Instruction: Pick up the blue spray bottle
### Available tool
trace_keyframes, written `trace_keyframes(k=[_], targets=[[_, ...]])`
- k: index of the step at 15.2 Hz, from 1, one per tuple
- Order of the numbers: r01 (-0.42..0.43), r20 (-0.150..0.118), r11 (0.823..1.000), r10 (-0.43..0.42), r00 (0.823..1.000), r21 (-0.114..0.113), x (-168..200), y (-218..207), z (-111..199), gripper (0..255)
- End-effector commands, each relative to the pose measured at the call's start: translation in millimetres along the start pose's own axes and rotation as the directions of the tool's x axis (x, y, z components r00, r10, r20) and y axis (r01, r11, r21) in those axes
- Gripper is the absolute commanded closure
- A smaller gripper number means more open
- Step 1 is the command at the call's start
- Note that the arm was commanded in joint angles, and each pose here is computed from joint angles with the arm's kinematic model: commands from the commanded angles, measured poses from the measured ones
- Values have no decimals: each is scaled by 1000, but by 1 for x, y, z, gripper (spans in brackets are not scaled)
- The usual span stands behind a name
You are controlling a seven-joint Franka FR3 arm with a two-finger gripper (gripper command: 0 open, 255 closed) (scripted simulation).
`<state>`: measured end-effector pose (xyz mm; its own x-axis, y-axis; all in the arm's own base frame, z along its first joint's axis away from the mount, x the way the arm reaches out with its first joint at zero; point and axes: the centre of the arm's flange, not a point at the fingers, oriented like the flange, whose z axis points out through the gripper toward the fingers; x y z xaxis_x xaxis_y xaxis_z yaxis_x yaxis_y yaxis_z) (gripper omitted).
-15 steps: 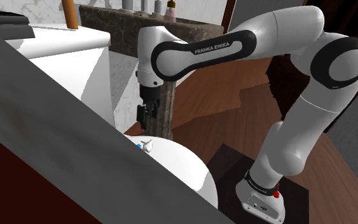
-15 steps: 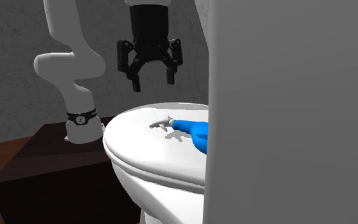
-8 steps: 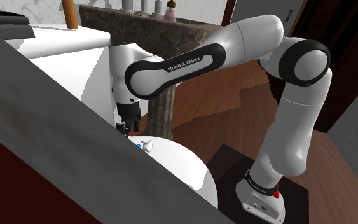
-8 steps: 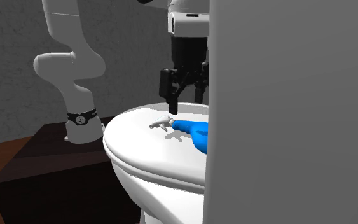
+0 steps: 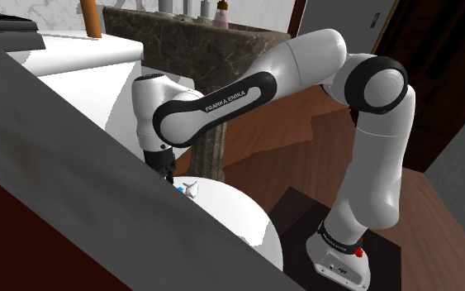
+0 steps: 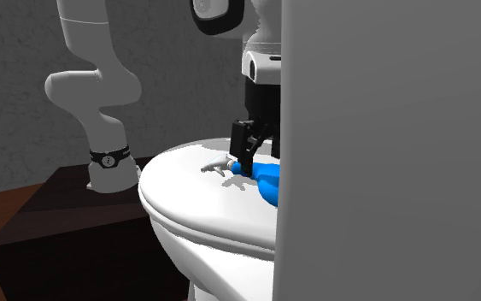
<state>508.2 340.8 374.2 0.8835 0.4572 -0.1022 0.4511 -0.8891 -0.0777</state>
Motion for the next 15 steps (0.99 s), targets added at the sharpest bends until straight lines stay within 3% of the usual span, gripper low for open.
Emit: trace_keyframes(k=[1,3,4,15], targets=[[0,0,1000,0,1000,0,1,1,14,0],[0,0,1000,0,1000,0,1,1,14,0],[0,0,1000,0,1000,0,2,1,14,255],[0,0,1000,0,1000,0,0,0,3,255]])
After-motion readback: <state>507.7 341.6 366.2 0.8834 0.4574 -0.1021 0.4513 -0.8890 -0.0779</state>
